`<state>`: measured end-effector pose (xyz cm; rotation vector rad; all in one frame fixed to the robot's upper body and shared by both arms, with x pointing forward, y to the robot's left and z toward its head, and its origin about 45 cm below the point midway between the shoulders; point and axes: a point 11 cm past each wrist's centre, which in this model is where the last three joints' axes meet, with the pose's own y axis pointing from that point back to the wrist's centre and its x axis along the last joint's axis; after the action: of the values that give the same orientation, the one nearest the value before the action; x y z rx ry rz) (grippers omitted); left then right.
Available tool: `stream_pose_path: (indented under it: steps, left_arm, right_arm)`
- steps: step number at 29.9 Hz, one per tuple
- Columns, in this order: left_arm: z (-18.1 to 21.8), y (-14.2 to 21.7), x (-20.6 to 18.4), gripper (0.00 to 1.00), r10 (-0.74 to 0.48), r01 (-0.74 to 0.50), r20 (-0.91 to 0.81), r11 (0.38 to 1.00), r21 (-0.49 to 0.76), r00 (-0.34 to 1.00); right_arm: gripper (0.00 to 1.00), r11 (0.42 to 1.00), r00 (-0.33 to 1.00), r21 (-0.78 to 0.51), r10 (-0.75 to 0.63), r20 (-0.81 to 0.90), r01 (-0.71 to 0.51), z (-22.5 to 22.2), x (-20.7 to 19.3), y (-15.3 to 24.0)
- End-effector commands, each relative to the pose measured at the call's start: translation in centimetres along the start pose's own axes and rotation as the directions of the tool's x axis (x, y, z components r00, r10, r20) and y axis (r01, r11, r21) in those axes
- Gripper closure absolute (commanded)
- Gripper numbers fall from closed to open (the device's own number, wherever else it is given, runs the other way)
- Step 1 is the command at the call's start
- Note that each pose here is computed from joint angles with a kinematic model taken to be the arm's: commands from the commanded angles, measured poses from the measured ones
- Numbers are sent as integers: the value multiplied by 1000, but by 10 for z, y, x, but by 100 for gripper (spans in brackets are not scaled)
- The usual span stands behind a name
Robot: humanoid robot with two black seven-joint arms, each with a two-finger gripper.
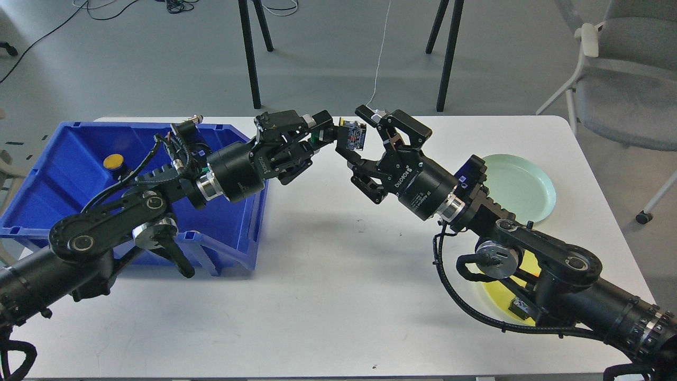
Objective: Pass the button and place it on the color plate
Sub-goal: 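Hand the green button from the left gripper to the right gripper, then lower the green button onto the pale green plate and open right gripper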
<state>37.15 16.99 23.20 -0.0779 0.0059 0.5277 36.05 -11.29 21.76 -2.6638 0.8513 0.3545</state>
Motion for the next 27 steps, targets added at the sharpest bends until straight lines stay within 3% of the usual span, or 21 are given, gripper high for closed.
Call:
stream_pose_path:
  steps: [1, 2, 4, 7, 13, 15, 18, 23, 27]
  left_arm:
    - [-1, 0, 0, 86, -2, 2, -1, 1000, 2, 1000]
    - [-1, 0, -1, 86, -2, 2, -2, 1000, 2, 1000]
    - [-1, 0, -1, 86, -2, 2, -1, 1000, 3, 1000]
    - [-1, 0, -1, 86, -4, 4, -2, 1000, 3, 1000]
    - [-1, 0, -1, 83, -2, 2, -1, 1000, 3, 1000]
    - [-1, 0, 0, 74, 0, 0, 0, 1000, 2, 1000]
    - [1, 0, 1, 27, 3, -3, 0, 1000, -6, 1000]
    - [2, 0, 1, 14, 5, -5, -4, 1000, -11, 1000]
    - [2, 0, 1, 11, 6, -6, -4, 1000, -11, 1000]
  right_arm:
    - [59, 1000, 999, -18, -17, -30, 17, 2, -2, 1]
    - [63, 1000, 999, -21, -24, -35, 23, 3, -2, 1]
    - [80, 999, 999, -24, -23, -43, 22, 3, -2, 0]
    - [95, 1000, 999, -19, -22, -39, 21, 3, -3, -1]
    - [98, 1000, 999, -14, -19, -29, 18, 5, -5, -1]
    - [99, 1000, 999, -14, -16, -29, 16, 5, -4, -1]
    - [99, 1000, 1000, -13, -14, -29, 13, 4, -4, 0]
    - [99, 1000, 1000, -6, -4, -24, 4, 3, -2, 2]
    - [99, 1000, 1000, 2, 9, -16, -9, 3, 0, 6]
